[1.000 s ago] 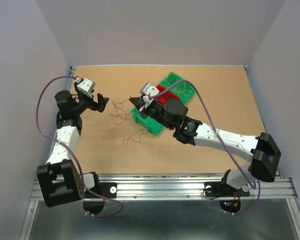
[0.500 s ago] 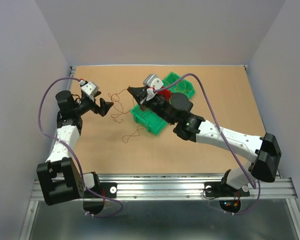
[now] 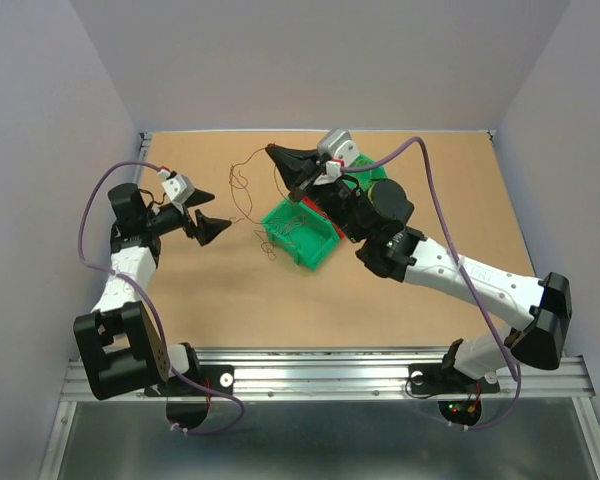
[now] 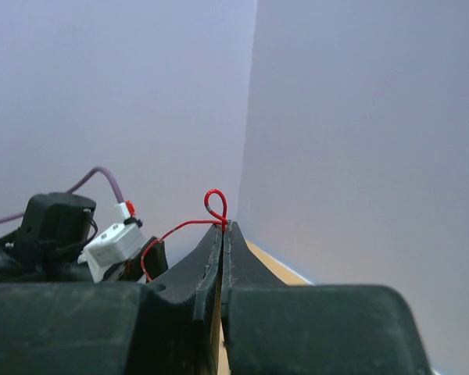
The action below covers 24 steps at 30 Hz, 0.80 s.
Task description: Untangle the cables
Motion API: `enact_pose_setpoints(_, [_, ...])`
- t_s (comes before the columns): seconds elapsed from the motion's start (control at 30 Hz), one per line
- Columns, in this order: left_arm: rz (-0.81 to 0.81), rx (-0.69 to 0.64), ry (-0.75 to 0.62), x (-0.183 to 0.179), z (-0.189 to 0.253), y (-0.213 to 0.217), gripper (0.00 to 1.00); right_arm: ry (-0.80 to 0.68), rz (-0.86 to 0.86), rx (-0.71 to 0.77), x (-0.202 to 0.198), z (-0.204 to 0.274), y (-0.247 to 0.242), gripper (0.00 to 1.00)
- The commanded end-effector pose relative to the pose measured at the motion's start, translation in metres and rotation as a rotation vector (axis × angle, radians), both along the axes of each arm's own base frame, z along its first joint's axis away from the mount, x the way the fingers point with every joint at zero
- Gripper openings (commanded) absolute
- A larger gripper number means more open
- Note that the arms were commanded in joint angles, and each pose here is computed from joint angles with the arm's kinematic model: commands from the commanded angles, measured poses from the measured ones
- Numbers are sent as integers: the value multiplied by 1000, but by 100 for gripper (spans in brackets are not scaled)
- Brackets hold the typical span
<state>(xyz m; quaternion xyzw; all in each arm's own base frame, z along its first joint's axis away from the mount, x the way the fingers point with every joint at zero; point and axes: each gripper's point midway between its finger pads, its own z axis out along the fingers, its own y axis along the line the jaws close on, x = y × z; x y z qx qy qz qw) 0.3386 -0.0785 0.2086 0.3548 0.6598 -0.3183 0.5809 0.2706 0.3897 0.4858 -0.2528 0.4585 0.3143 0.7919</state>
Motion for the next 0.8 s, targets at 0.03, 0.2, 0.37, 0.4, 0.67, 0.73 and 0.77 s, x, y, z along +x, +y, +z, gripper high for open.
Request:
enact_pose_setpoints(0.03, [-151,10,-144,-25,23,-16,99,-99,7,170,-18,75,-24,1])
enact_pose_setpoints(0.2, [-197,30,-180,-33,22,-32,99,-111,35,197,-21,87,-19,1])
enact_pose_setpoints(0.37, [-237,23,-170,-35,18,-43,98,-124,78,229,-25,102,-12,1])
enact_pose_setpoints(0.4, [-240,24,-170,-34,18,-44,98,-128,82,238,-26,106,-13,1])
enact_pose_setpoints(0.67, [-265,37,-156,-33,7,-58,98,-144,108,269,-25,118,-3,1])
enact_pose_setpoints(0.73, [-268,49,-155,-31,3,-64,98,-150,122,284,-26,121,0,1])
enact_pose_setpoints(0.77, [-271,52,-154,-30,2,-65,98,-150,127,288,-26,122,1,1])
